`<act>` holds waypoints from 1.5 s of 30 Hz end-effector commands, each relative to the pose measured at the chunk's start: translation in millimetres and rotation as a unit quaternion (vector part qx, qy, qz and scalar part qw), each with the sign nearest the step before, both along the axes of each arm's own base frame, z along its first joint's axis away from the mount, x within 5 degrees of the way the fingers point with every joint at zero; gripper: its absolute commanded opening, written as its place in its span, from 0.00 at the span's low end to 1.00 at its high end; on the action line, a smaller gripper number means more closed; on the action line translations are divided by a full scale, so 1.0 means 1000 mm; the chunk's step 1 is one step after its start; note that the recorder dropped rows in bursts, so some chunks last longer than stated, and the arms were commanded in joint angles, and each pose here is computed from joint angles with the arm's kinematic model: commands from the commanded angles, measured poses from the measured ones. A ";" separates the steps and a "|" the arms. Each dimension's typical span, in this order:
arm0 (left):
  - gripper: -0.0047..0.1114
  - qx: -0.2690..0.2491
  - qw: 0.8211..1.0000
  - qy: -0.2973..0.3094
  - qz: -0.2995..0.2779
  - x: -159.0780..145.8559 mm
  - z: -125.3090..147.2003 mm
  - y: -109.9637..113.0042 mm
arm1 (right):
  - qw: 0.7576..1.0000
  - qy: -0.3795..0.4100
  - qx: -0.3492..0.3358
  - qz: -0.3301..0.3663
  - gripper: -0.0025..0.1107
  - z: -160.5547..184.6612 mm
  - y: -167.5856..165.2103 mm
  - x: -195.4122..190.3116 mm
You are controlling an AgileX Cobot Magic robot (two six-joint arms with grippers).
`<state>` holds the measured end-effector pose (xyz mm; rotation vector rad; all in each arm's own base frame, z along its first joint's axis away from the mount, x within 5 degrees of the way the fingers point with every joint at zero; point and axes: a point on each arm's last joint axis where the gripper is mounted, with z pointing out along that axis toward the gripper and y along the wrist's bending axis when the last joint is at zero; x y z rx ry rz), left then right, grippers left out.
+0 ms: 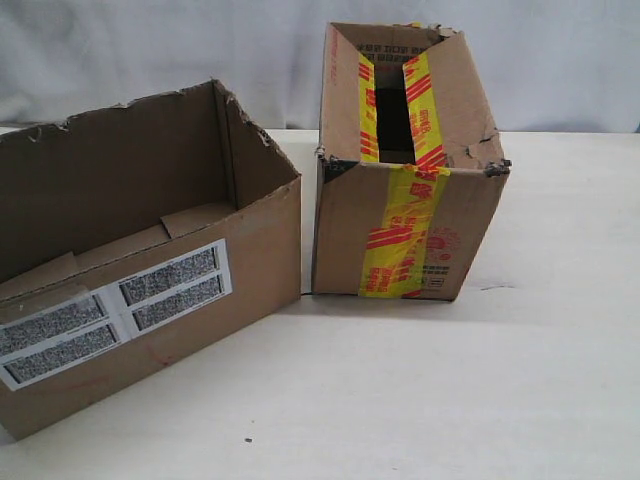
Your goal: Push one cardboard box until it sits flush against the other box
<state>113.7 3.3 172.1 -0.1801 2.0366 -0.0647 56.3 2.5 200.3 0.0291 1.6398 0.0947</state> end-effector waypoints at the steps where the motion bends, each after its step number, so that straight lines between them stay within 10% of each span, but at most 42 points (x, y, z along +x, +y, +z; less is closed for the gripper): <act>1: 0.04 0.004 1.000 0.004 -0.028 0.007 -0.001 -0.006 | 1.000 -0.004 0.002 -0.004 0.02 0.000 0.000 0.000; 45: 0.04 -0.122 0.939 -0.008 -0.322 -0.021 0.007 -0.088 | 1.000 -0.004 0.002 -0.004 0.02 0.000 0.000 0.000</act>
